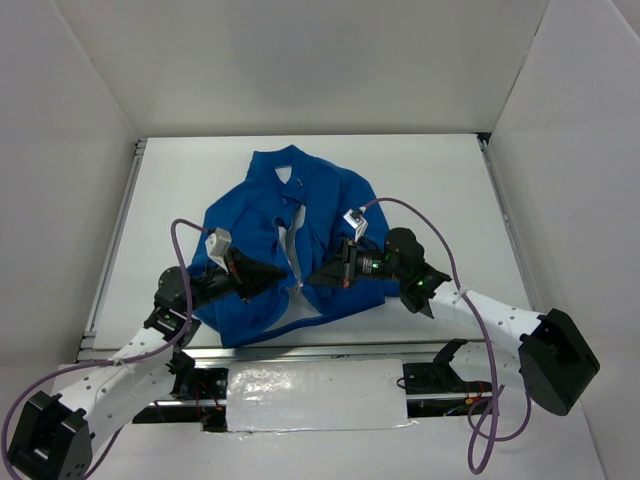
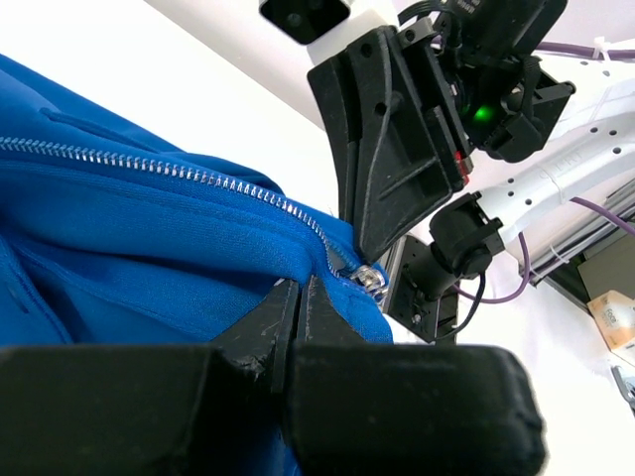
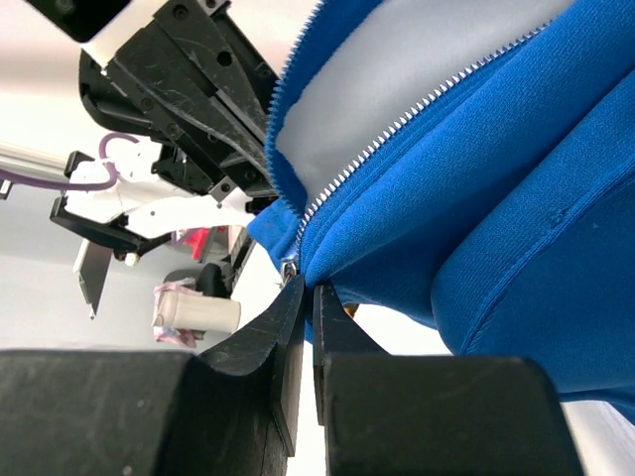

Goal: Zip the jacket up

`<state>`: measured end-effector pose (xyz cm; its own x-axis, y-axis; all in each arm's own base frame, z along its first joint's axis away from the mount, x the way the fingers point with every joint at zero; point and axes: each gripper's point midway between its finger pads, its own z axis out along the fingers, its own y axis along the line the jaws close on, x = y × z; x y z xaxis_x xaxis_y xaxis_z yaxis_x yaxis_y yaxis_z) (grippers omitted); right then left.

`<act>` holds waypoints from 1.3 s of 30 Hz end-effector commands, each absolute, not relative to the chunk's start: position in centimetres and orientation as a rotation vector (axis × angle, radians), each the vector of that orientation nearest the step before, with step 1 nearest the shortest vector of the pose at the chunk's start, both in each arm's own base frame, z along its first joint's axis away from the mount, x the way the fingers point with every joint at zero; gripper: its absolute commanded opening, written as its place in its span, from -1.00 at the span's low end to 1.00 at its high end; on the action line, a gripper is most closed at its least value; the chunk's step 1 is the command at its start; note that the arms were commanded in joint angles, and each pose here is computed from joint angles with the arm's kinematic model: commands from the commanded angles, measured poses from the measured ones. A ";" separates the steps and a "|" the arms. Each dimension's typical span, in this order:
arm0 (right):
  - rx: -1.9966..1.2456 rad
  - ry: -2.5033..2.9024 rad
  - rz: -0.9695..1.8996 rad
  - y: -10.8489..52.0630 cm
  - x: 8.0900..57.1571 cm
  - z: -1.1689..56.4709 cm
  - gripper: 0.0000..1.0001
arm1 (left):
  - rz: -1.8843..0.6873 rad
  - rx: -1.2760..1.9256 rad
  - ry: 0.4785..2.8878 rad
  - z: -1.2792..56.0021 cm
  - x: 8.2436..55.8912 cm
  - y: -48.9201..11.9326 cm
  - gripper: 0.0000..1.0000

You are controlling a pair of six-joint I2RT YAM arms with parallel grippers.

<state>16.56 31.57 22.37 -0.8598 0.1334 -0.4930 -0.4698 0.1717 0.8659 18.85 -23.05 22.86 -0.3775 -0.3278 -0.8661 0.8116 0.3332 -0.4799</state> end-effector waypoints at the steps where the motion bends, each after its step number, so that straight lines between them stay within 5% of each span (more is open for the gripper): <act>1: -0.356 1.927 1.761 32.0 16.5 23.8 -1.00 | -1.293 0.510 1.370 25.4 18.2 -23.0 -1.00; 39: -0.221 1.898 1.820 32.5 17.7 25.8 -1.00 | -1.309 0.514 1.365 24.8 18.0 -23.1 -1.00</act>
